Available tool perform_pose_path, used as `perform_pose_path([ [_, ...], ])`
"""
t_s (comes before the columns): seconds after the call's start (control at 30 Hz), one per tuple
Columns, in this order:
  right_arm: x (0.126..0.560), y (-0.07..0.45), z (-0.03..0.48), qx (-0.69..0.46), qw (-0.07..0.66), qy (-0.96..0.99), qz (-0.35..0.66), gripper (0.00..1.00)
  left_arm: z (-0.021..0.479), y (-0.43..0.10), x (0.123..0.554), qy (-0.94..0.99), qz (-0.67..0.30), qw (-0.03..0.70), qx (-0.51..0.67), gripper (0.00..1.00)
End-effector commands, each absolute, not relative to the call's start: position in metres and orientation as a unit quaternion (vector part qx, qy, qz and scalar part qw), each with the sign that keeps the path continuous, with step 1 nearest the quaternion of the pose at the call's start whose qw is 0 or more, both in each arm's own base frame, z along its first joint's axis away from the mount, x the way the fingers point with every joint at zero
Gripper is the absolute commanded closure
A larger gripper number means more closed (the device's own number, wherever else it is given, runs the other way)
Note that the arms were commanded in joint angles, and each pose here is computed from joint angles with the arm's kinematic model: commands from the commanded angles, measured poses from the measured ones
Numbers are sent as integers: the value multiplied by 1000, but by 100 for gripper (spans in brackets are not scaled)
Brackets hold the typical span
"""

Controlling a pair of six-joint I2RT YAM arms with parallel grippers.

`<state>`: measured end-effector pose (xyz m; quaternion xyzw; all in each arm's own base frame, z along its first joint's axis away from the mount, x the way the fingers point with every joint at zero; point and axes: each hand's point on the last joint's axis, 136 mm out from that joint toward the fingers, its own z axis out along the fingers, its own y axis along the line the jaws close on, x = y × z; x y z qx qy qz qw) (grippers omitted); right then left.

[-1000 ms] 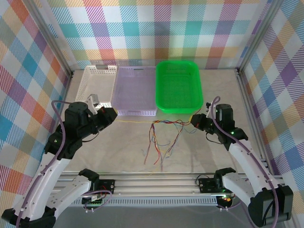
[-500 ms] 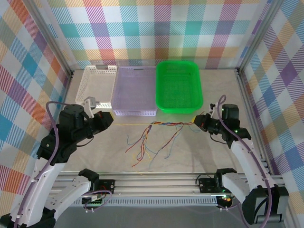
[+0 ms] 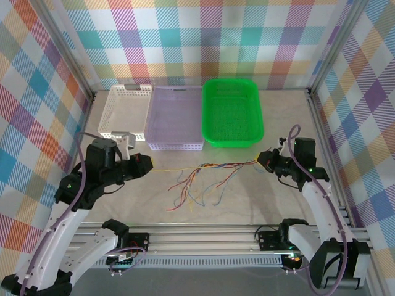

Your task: Untangle the cables

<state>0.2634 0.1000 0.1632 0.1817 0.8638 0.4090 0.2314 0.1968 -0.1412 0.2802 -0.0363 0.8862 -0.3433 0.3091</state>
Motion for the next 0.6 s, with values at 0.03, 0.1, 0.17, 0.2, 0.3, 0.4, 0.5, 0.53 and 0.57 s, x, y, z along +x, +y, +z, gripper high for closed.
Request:
perform_pose_path([
  [0.03,283,45,146,241,288,877,299,100,266,-133,202,897,-317,305,-33,100],
  [0.1,285,62,154,209,283,872,340,85,261,-136,206,898,-322,298,-39,100],
  [0.17,284,73,159,186,276,876,350,63,255,-140,211,899,-327,288,-49,100],
  [0.2,283,77,161,177,276,878,349,52,252,-143,214,898,-334,281,-52,100],
  [0.3,280,95,172,132,282,881,356,37,244,-152,224,897,-349,264,-65,100],
  [0.4,274,127,184,57,286,883,368,35,238,-160,232,898,-356,248,-68,100],
  [0.5,261,169,192,-43,291,881,370,34,236,-170,238,900,-360,239,-59,100],
  [0.53,257,180,193,-65,289,880,371,34,235,-173,240,902,-357,236,-55,100],
  [0.57,254,190,190,-85,287,881,366,34,235,-177,242,904,-355,233,-49,100],
])
